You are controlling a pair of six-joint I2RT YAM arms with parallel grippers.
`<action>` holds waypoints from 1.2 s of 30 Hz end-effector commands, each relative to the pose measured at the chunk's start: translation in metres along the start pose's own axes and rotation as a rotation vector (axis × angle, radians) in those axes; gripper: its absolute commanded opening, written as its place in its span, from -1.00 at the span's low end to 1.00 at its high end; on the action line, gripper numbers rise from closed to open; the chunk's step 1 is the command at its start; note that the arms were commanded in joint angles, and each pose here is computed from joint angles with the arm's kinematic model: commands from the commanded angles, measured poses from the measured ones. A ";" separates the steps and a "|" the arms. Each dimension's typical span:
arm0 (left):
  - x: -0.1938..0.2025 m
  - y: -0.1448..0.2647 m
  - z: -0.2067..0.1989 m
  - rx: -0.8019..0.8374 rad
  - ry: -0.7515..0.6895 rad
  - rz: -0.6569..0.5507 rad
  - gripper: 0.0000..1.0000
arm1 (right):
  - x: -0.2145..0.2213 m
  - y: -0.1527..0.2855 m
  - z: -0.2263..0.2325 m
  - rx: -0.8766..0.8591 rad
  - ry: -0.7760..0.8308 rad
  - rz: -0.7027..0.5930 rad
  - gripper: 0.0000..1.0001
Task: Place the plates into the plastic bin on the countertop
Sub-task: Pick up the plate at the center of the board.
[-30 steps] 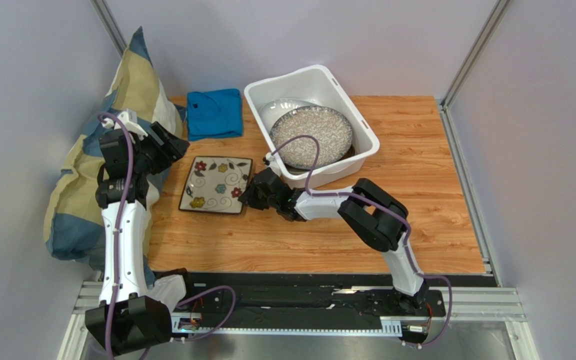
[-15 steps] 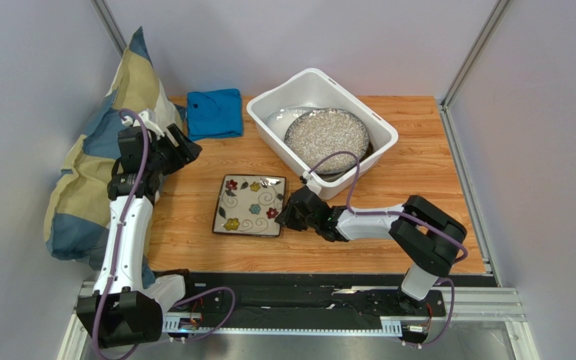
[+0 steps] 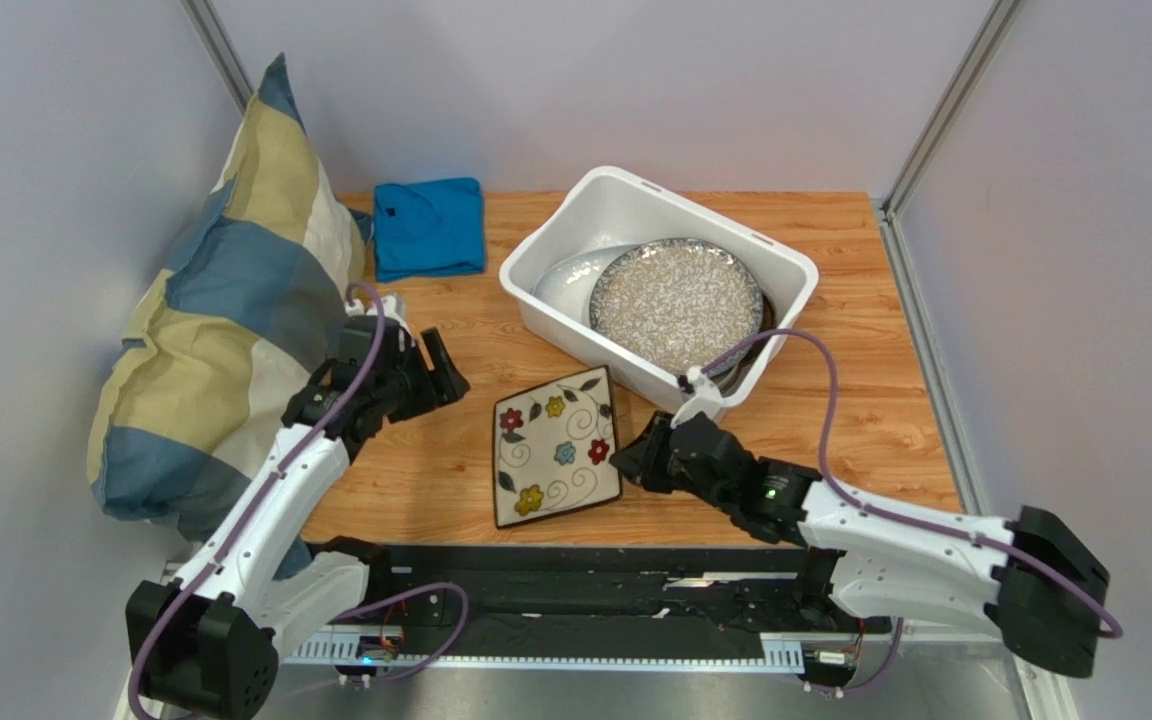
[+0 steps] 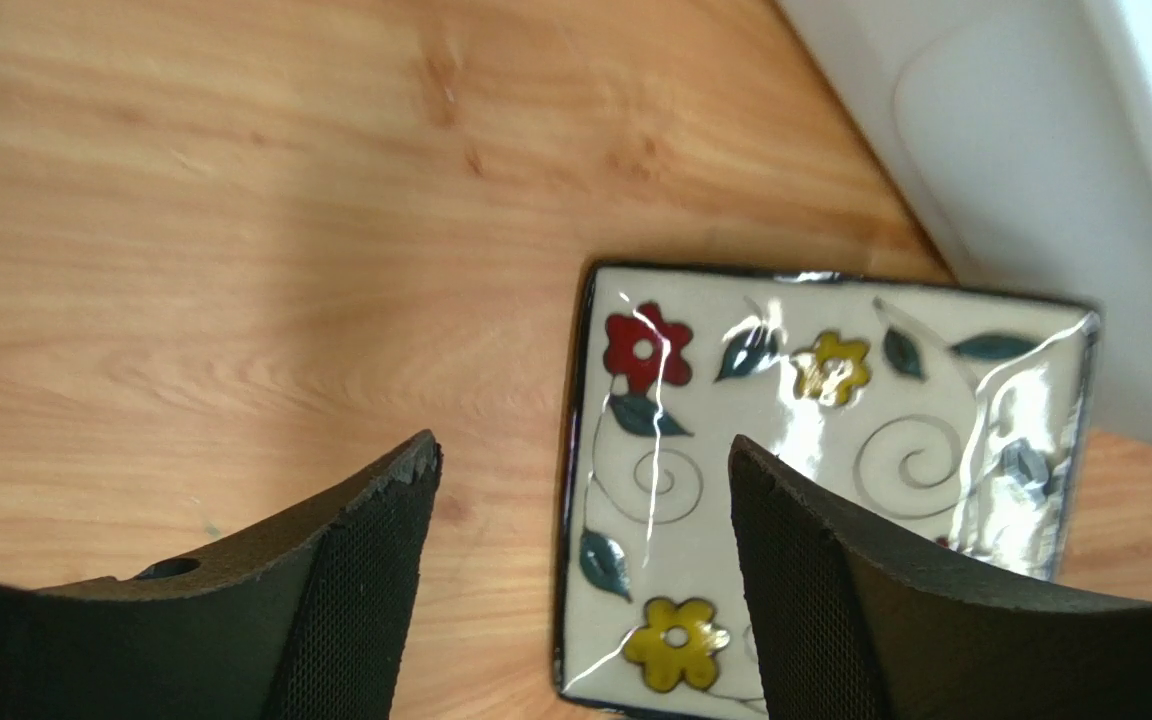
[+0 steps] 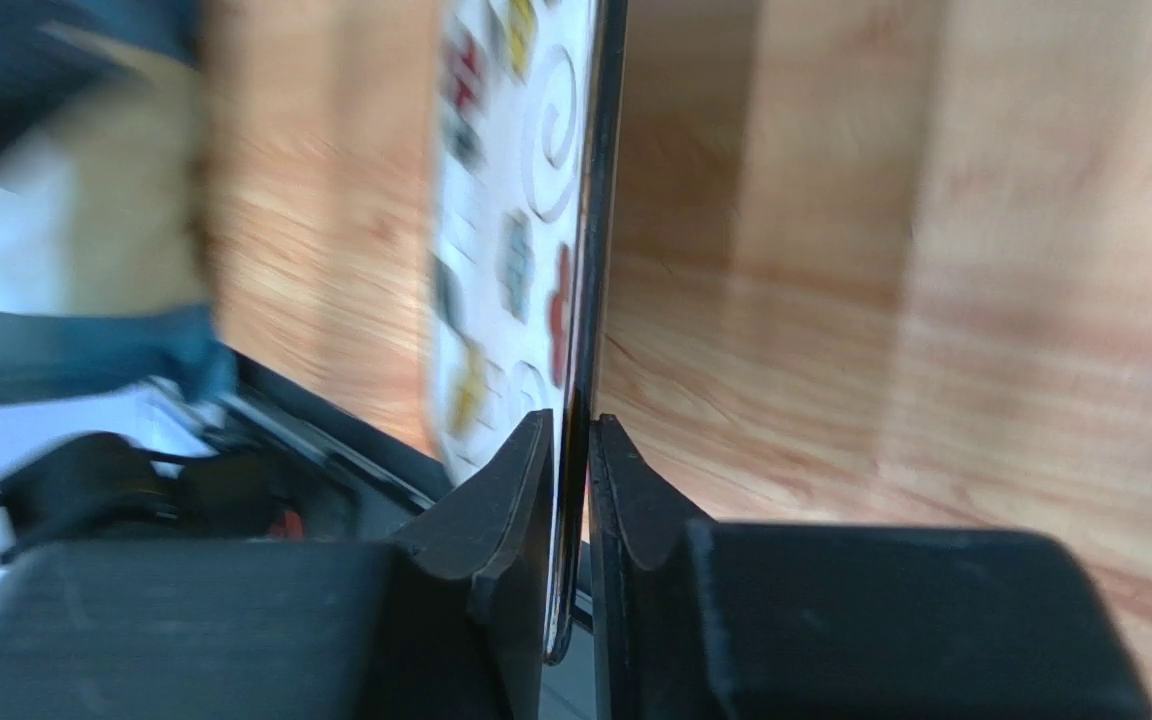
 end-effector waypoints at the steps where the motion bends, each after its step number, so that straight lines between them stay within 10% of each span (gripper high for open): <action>1: 0.026 -0.007 -0.012 0.044 0.043 0.028 0.50 | -0.032 0.024 0.012 -0.071 0.033 -0.197 -1.00; 15: 0.123 -0.044 -0.021 0.067 0.008 0.316 0.11 | -0.020 0.035 0.013 -0.228 0.021 -0.147 -1.00; 25: 0.140 -0.055 -0.013 0.005 -0.047 0.365 0.02 | -0.020 0.041 0.018 -0.332 -0.007 -0.161 -1.00; 36: 0.155 -0.075 -0.014 0.034 -0.062 0.413 -0.51 | -0.006 0.027 0.013 -0.369 0.097 -0.108 -1.00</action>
Point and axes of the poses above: each gripper's point midway between its finger pads, its own y axis back along the fingers, its own z axis along the line the jaws close on, x = y × z, the point moved 8 cm from there along y, back along the fingers, and after that the axes turned 1 degree about -y, right-handed, at the moved point
